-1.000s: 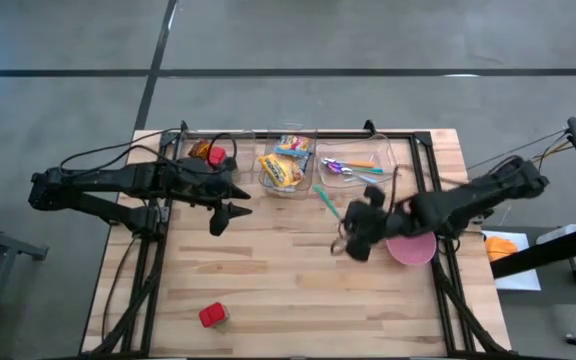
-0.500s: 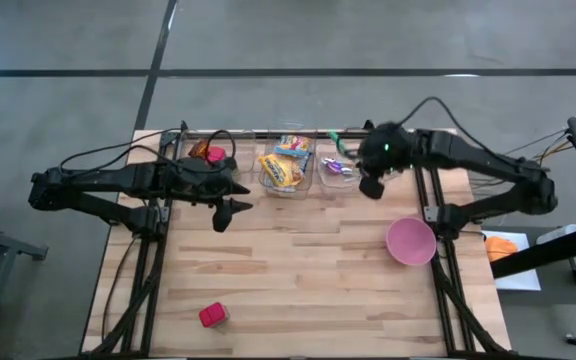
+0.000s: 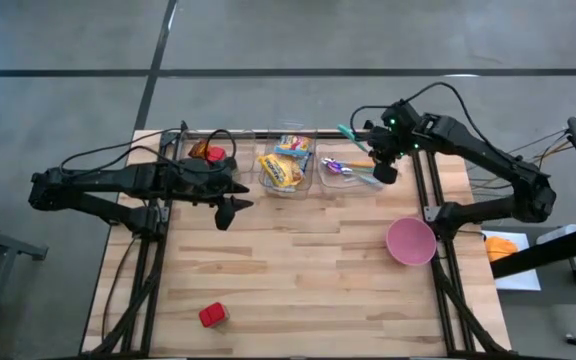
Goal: Pick & Place Food Item
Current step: Put the light green spoon into the right transparent bin
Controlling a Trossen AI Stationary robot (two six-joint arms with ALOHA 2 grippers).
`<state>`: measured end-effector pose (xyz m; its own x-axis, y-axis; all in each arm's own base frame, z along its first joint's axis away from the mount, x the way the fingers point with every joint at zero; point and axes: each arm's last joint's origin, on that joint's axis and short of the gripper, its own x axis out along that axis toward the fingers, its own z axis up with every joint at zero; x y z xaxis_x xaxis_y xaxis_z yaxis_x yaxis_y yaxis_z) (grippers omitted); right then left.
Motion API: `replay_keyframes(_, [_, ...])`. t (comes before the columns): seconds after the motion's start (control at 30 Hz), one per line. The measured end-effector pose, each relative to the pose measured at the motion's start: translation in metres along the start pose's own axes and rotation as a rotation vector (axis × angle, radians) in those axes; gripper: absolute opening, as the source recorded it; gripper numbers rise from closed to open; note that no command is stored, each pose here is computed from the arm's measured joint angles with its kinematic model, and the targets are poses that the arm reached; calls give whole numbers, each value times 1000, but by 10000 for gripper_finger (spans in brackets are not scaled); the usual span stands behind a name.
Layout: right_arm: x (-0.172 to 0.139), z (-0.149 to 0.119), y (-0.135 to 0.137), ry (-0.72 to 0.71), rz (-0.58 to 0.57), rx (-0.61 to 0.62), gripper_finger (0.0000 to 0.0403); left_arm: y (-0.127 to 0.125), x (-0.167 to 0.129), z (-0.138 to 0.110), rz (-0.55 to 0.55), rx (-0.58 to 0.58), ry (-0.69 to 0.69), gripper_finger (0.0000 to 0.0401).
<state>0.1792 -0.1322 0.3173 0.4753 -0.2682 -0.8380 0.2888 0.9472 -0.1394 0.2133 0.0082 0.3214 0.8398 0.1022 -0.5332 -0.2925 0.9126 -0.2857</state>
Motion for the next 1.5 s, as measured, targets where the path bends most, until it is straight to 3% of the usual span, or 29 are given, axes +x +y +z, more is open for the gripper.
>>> replay_keyframes(0.3, [16,-13,-20,55,-18,-45,8,0,0,0,10,0,-6,224])
replay_keyframes(0.63, [64,-1,-35,181,70,-23,8,0,0,1,10,-34,-7,224])
replay_keyframes(1.17, [111,-14,-40,381,176,-143,8,1,0,0,20,-33,-9,224])
replay_keyframes(1.5, [138,-21,-42,449,245,-35,8,1,0,0,24,-58,-11,224])
